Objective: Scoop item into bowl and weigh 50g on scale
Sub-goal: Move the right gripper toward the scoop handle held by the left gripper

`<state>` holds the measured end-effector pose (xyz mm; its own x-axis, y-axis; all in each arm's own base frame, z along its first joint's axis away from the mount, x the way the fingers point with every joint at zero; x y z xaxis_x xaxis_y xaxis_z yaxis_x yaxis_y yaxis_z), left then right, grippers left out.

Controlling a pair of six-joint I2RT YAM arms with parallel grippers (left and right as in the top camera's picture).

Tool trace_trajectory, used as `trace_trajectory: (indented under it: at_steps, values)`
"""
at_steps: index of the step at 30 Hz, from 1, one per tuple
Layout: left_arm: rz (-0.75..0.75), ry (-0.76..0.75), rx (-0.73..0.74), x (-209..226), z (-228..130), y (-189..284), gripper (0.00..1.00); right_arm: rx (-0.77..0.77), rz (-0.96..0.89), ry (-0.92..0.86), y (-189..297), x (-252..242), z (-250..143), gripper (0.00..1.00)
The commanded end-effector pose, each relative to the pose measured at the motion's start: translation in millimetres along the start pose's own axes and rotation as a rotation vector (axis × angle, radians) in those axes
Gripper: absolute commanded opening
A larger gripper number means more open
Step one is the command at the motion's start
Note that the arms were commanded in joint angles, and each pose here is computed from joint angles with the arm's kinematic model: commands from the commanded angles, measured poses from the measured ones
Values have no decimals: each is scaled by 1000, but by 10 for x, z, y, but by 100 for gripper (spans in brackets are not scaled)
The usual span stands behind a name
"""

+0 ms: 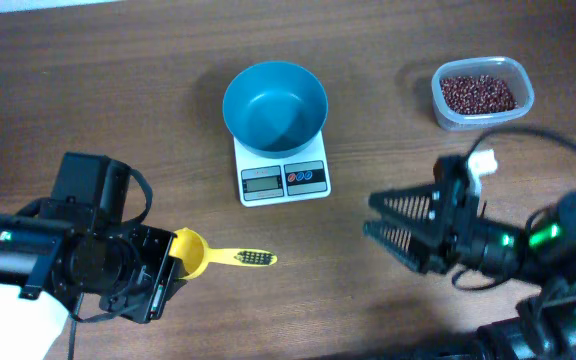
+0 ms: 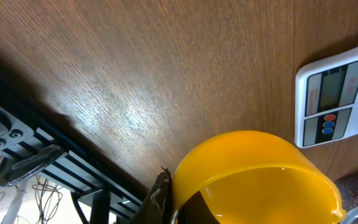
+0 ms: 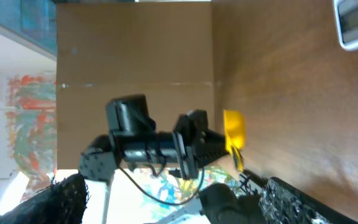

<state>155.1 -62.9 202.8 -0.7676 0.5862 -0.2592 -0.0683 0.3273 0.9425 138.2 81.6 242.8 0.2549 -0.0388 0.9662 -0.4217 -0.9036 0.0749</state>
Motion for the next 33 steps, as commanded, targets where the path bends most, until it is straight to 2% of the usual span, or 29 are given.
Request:
trace_trajectory:
  at_steps: [1,5,7,9,11,18,25,33]
  values:
    - [3,9,16,4,-14,-19,0,7,-70,118,-131,120,199,92]
    - [-14,9,19,-19,-13,-19,0,114,-210,109,-405,-208,369,91]
    - [-15,30,28,-19,-20,-18,0,207,-291,97,-633,-384,251,91]
    - [-17,93,36,-22,-26,-18,0,268,-315,147,-811,-433,86,86]
    - [-17,129,35,-22,-25,-18,0,258,-322,160,-938,-428,-45,82]
    - [-21,112,72,-38,-84,-26,0,153,-275,298,-1215,-378,-377,82]
    - [5,13,99,-67,-255,-72,0,113,-267,321,-1245,-373,-409,56]
    - [-14,-12,99,-109,-277,-81,0,175,-274,258,-1235,-387,-464,47]
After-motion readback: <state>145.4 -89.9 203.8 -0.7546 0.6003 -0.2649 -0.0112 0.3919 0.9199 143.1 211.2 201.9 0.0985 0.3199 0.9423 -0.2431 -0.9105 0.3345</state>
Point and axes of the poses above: each gripper's point midway between its finger pads, its own y axis back along the fingers, its own x axis along the line the jaws close on, z = x × y, the point moved 9 cm from there along y, back along the fingers, and after that the axes turned 15 degrees about -y, right-handed, at the moved point
